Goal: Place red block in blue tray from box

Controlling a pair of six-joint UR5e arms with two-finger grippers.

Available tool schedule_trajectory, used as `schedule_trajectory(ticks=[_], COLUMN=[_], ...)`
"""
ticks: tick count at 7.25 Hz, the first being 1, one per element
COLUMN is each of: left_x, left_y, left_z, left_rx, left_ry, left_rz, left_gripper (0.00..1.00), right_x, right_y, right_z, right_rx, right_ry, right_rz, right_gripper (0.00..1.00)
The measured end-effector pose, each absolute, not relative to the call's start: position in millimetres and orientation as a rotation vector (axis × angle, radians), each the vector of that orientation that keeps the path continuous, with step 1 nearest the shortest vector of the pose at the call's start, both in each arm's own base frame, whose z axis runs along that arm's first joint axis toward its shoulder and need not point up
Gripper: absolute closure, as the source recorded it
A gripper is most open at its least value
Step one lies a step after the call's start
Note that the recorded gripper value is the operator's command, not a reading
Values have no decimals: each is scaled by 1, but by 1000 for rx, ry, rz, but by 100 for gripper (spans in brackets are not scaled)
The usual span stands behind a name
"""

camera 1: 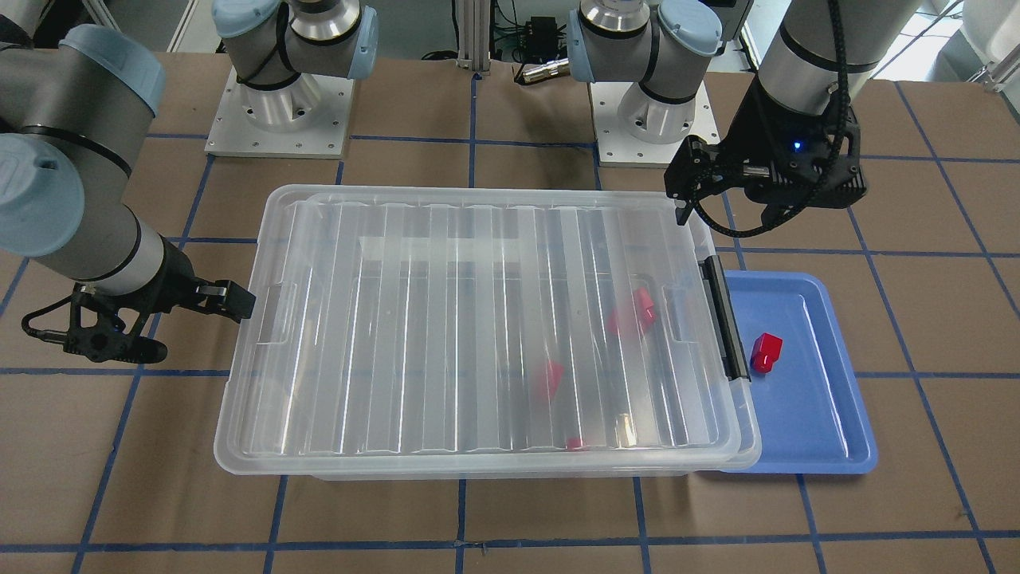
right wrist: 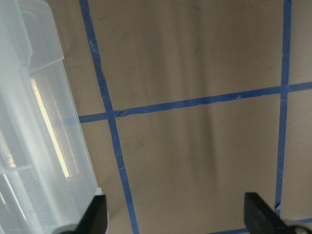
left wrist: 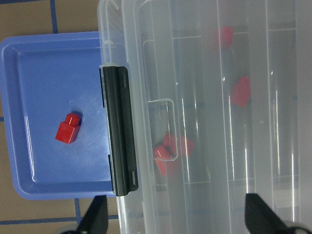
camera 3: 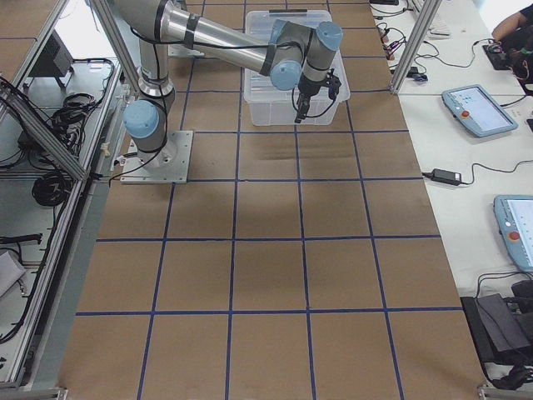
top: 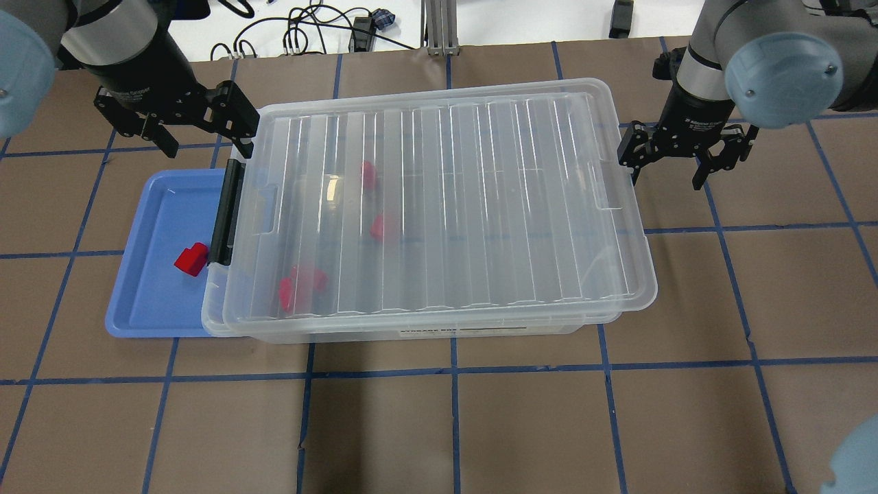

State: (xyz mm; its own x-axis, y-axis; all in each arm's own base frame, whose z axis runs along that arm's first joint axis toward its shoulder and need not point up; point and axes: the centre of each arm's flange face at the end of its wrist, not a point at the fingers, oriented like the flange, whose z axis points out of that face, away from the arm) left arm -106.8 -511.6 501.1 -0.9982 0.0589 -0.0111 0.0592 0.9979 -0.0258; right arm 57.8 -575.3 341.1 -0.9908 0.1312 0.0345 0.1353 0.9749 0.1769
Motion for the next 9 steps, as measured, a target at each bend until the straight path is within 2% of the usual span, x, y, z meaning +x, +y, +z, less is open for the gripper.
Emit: schedule_trajectory(ticks=[2,6,9], left_x=[-107,-107,-107], left_y=[-511,-510,-510], left_z=[502,503,503], left_rx=[92,92,92], left_ry=[3130,3130,3130], left_rz=[-44,-45,-48], left_gripper=[0,0,0], right_x=[56,56,87], right_y=[-579,-556,-521], right_z=[354,456,478], right_rx=[-203,-202,-143], right_ry=[-3091,-3080,-3101], right_rz=[-239,45,-6], right_gripper=[0,0,0])
